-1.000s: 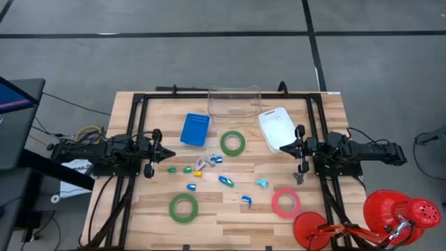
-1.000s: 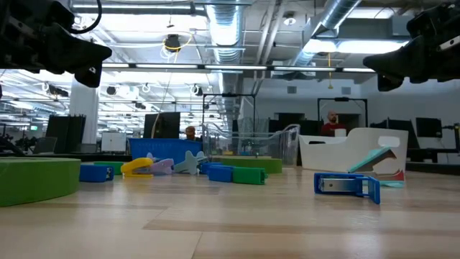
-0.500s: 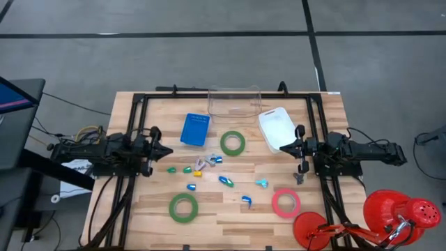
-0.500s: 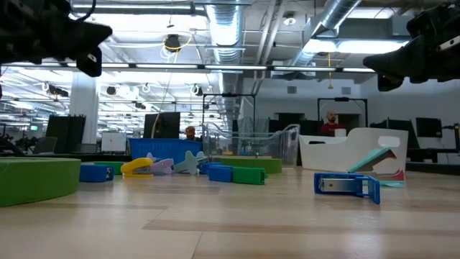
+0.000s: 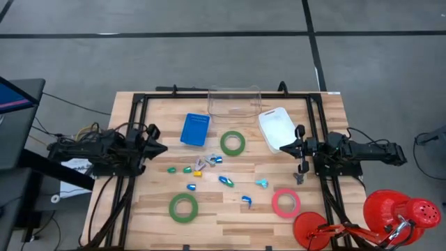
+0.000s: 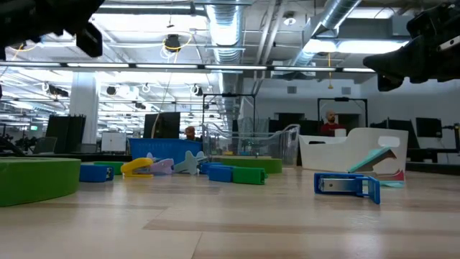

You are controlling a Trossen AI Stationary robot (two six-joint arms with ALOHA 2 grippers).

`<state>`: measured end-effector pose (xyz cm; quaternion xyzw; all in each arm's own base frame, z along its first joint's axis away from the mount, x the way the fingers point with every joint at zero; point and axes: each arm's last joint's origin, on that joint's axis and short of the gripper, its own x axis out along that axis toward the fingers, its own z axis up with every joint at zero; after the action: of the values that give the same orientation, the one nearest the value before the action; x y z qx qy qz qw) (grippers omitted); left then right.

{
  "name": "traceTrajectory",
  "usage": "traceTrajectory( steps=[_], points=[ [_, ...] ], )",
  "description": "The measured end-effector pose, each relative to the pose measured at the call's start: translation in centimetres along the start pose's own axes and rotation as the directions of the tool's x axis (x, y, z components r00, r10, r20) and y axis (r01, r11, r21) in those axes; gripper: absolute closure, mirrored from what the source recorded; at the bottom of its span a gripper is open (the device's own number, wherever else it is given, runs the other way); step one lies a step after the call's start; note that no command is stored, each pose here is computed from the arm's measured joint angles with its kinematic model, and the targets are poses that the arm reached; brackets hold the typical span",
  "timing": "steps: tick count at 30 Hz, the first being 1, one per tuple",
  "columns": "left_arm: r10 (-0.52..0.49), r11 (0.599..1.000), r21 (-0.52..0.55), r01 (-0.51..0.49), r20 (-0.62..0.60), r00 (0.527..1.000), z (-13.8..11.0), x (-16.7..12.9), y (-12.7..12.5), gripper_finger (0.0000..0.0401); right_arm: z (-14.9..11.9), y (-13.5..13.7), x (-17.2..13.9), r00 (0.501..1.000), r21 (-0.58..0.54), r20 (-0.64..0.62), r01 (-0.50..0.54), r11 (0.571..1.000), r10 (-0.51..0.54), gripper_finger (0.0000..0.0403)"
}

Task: Pick and place Stapler, Stapler remover, tape
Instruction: Put the top left green stapler into the blue bin

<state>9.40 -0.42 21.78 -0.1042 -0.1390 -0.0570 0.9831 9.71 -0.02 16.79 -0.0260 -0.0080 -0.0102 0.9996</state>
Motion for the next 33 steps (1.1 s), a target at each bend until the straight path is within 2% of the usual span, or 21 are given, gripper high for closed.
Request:
traceTrajectory(
  steps=[13, 20, 33],
  points=[
    [0.017, 1.000, -0.007, -0.018, -0.062, 0.998, 5.1, 4.3, -0.8, 0.0397, 0.0, 0.0, 0.0, 1.000, 0.000, 0.000, 0.000, 1.000, 0.000, 0.0402],
    [0.016, 1.000, -0.010, -0.017, -0.057, 0.998, 7.6, 6.6, -1.3, 0.0398, 0.0, 0.0, 0.0, 1.000, 0.000, 0.000, 0.000, 1.000, 0.000, 0.0402],
    [0.003, 1.000, -0.006, -0.003, 0.007, 1.000, 11.5, 7.3, -2.1, 0.0398, 0.0, 0.0, 0.0, 1.000, 0.000, 0.000, 0.000, 1.000, 0.000, 0.0402]
  ],
)
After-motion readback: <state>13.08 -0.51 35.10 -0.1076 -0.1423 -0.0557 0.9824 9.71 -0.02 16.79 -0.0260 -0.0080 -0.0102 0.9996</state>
